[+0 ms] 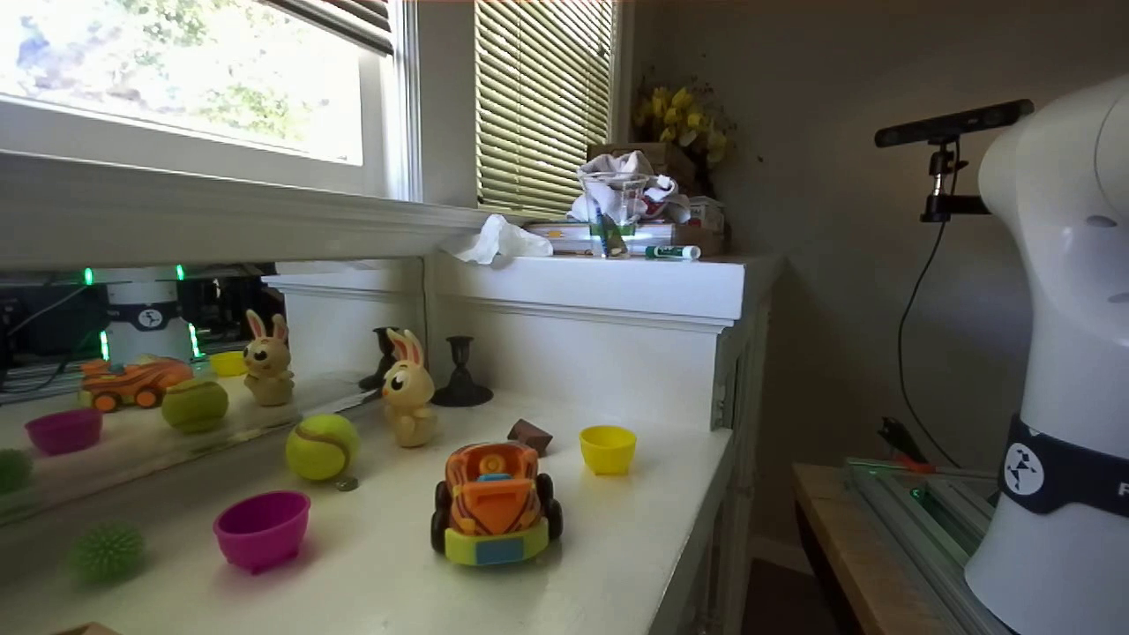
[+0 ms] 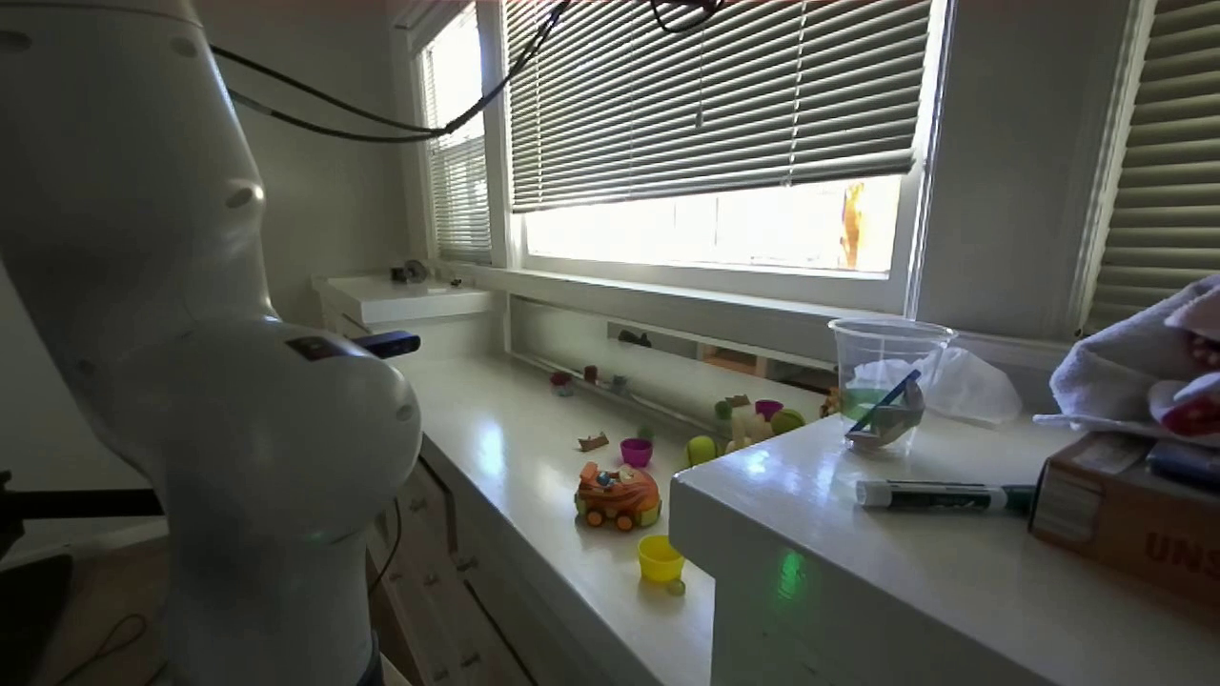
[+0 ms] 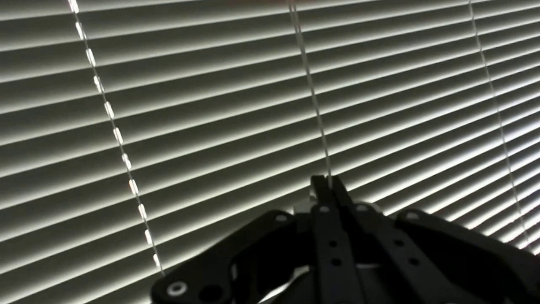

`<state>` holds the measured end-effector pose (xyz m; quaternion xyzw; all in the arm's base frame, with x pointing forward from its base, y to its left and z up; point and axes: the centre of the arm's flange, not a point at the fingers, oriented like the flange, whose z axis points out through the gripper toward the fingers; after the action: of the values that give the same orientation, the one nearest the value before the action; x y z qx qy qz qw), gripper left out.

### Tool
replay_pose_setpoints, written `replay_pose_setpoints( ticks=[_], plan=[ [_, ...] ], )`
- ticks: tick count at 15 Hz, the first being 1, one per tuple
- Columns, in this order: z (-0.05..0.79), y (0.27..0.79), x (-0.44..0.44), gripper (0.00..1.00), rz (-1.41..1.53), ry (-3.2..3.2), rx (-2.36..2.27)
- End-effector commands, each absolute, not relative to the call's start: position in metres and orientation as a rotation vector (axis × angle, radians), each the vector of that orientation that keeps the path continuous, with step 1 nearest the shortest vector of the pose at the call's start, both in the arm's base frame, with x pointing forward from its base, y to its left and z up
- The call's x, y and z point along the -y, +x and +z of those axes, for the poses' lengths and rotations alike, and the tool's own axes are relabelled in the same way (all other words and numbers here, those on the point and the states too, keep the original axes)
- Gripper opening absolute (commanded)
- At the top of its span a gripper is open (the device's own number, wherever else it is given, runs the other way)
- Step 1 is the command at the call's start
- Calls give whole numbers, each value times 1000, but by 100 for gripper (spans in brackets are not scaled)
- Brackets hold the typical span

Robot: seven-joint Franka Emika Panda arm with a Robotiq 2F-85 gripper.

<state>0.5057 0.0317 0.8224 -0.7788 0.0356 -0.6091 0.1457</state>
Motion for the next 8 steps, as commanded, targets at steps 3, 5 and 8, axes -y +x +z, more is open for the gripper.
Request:
replay_pose_setpoints(
  ticks=[3, 5, 8],
  plan=[
    [869, 530, -12, 0, -1849, -2192, -195],
    [882, 533, -5, 0, -1885, -2176, -216],
    [898, 537, 6, 0, -1936, -2151, -246]
  ],
)
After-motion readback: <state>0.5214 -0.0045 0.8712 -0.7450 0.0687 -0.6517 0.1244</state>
